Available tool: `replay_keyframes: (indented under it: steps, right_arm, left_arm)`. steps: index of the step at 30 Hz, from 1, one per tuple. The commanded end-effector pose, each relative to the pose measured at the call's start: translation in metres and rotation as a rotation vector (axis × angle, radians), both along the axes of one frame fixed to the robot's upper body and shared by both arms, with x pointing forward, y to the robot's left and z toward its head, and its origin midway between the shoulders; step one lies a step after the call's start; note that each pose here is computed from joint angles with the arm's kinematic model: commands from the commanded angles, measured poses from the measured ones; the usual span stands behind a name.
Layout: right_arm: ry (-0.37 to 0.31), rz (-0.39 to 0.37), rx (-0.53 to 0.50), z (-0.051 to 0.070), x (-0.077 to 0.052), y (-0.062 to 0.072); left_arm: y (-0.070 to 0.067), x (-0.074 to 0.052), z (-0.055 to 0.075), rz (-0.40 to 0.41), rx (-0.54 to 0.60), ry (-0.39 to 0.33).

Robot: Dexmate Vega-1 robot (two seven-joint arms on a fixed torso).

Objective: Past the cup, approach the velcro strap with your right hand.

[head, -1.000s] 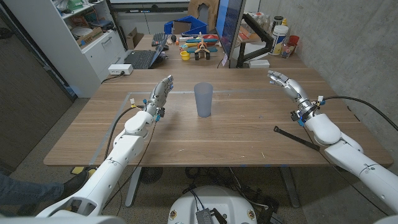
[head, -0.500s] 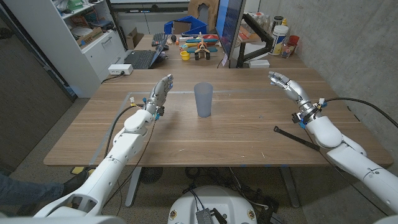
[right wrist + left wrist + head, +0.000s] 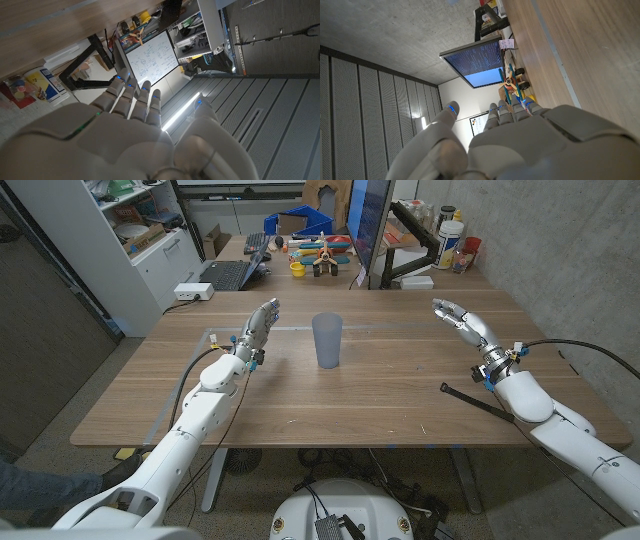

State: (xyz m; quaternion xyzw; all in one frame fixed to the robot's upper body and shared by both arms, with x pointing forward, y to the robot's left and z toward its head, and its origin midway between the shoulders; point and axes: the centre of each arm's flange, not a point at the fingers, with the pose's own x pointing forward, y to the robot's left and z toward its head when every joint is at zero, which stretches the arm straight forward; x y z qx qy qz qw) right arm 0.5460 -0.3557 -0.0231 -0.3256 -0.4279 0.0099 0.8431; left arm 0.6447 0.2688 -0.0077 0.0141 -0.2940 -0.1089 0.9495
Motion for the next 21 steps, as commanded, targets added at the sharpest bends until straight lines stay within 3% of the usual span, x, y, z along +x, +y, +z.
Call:
replay_keyframes:
  steps: [1,21]
  right_arm:
    - [-0.009,-0.046,-0.055,-0.003,-0.006,0.000]
    - [-0.050,-0.113,-0.130,-0.006,-0.019,-0.003]
  left_arm:
    - [-0.001,0.002,-0.005,-0.003,0.006,0.014]
    - [0.001,-0.003,-0.008,0.005,0.006,0.016]
